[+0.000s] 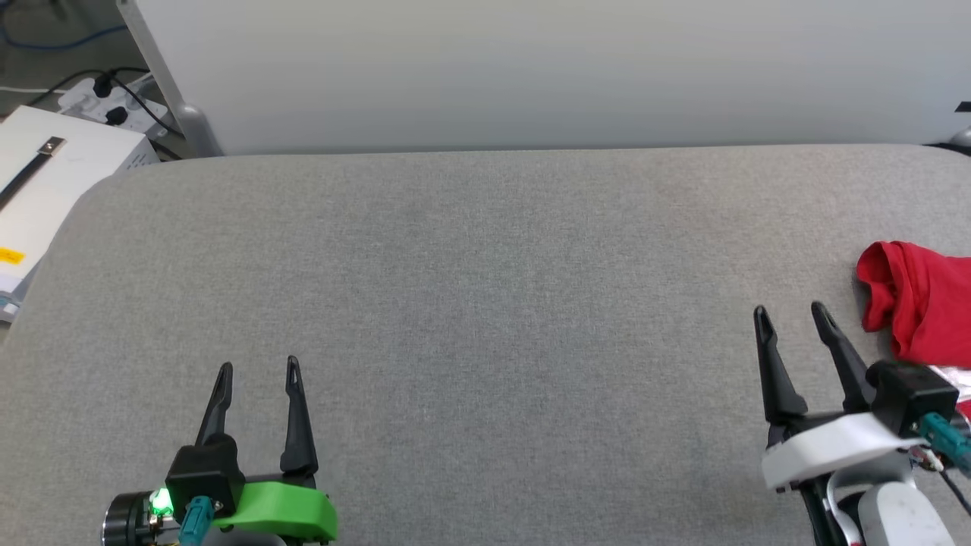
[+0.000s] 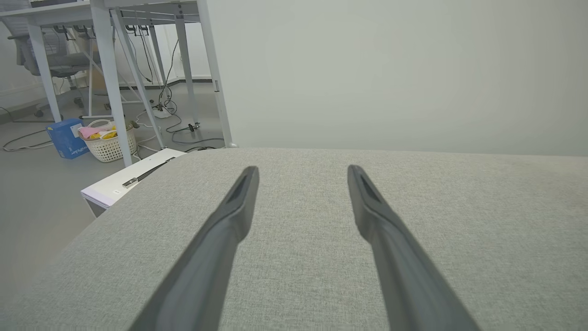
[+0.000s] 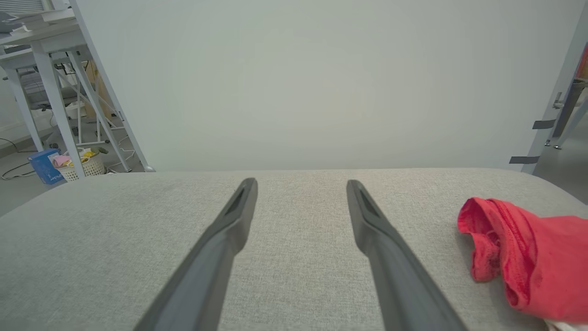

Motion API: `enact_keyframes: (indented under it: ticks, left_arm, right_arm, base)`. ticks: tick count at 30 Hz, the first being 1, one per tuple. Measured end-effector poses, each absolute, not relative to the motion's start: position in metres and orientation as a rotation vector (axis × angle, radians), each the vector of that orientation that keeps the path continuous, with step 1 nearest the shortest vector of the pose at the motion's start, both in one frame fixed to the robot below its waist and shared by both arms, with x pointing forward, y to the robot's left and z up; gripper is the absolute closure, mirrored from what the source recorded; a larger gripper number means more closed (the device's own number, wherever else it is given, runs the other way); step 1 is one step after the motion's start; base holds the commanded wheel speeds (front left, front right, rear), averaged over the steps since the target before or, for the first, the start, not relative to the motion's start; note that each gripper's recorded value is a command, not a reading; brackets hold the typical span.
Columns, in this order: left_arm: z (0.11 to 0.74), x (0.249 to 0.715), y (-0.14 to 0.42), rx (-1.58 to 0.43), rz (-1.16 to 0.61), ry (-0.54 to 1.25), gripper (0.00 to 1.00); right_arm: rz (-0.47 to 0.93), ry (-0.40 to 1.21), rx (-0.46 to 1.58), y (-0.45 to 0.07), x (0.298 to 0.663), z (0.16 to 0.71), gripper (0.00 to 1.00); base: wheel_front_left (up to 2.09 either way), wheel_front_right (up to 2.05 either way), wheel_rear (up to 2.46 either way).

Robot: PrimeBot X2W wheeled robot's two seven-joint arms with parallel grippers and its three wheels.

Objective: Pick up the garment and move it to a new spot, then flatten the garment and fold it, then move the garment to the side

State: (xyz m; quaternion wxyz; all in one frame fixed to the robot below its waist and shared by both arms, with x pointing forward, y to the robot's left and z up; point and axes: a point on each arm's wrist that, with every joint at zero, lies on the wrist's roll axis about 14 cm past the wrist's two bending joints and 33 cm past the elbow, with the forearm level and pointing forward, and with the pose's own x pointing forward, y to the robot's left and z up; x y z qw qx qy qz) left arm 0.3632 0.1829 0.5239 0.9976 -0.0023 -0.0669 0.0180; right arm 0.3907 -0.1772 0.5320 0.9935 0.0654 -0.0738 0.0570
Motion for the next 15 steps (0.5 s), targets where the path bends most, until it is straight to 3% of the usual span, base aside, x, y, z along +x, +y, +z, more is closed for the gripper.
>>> enact_keyframes:
  ticks: [15]
  left_arm:
    - [0.521, 0.351, 0.175, -0.025, -0.001, -0.126, 0.0]
  right_arm:
    - [0.083, -0.117, 0.128, -0.182, 0.359, 0.523, 0.0]
  base:
    - [0.0, 0.0, 0.0]
